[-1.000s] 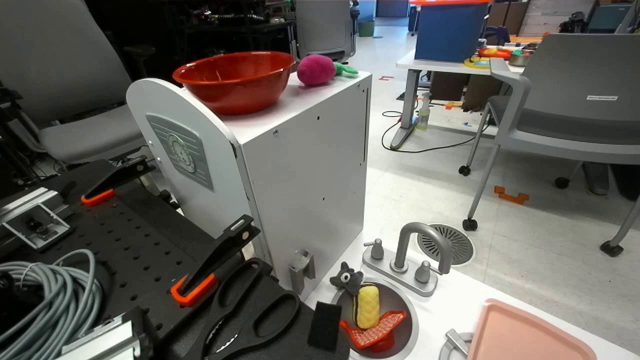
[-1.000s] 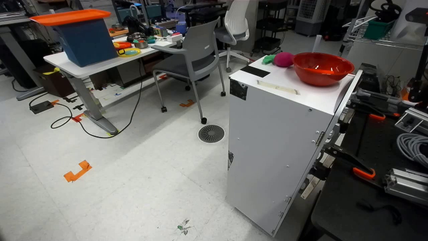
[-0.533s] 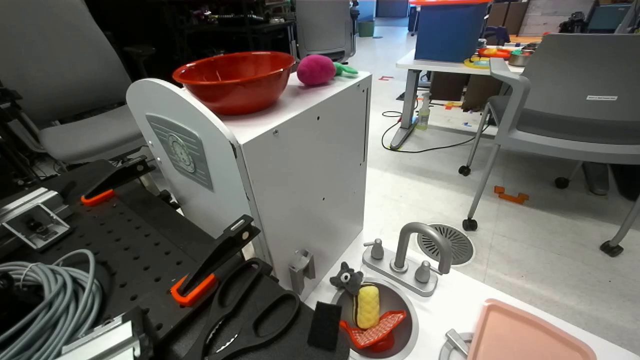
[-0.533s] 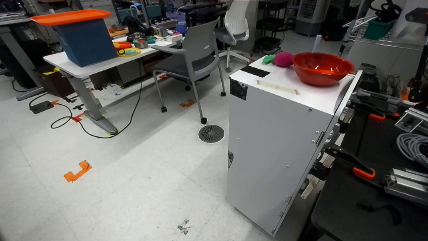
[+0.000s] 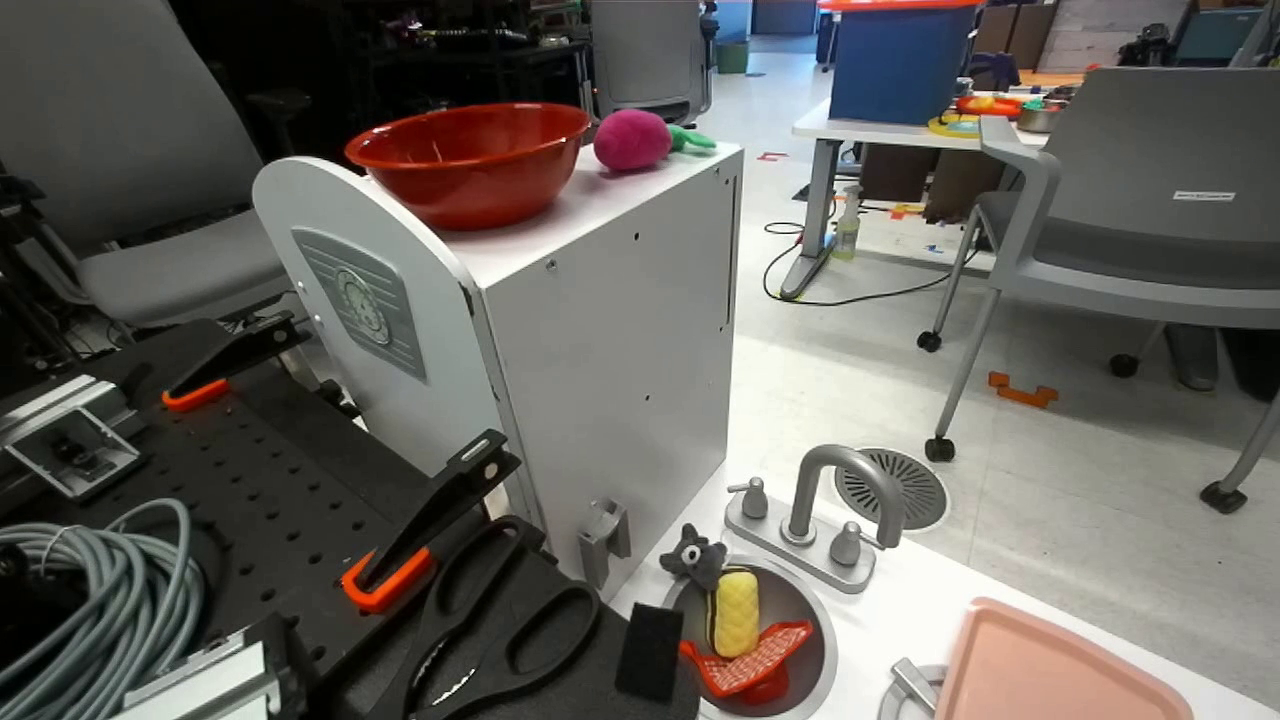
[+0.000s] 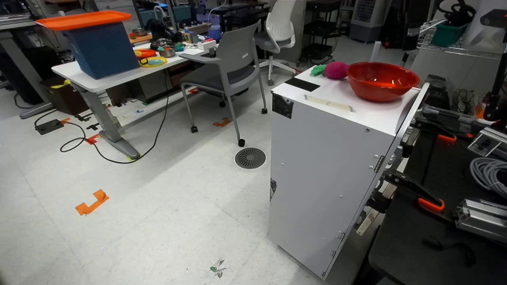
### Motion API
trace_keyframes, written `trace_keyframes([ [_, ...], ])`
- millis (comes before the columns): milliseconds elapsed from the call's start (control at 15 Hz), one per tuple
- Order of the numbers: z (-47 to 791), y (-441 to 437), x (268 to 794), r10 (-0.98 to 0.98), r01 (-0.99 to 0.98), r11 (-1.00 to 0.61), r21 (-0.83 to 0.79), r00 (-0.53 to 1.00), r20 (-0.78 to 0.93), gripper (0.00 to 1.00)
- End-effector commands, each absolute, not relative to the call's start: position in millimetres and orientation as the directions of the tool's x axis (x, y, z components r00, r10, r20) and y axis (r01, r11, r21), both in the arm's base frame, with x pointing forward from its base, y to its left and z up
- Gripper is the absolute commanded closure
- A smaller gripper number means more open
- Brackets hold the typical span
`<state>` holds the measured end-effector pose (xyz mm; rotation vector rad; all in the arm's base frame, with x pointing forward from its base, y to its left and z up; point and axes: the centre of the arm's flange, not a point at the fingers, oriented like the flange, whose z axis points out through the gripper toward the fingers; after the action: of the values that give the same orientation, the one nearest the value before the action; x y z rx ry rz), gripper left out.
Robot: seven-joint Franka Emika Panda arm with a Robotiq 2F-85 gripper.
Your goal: Pick up the purple toy from the top of the cabinet and put it in the orange bowl.
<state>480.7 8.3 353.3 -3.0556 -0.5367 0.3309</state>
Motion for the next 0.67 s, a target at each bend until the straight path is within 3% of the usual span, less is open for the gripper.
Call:
trace_keyframes([
  [0, 348.4, 6.3, 481.6, 0.331, 0.331, -0.943, -0.046, 0.909, -0.252, 0.00],
  [333, 338.6, -4.4, 473.9, 0.260, 0.277, -0.961, 0.007, 0.909, -0.325, 0.00],
  [600, 340.0, -16.5, 475.0, 0.227, 0.251, -0.966, 0.059, 0.935, -0.273, 0.00],
])
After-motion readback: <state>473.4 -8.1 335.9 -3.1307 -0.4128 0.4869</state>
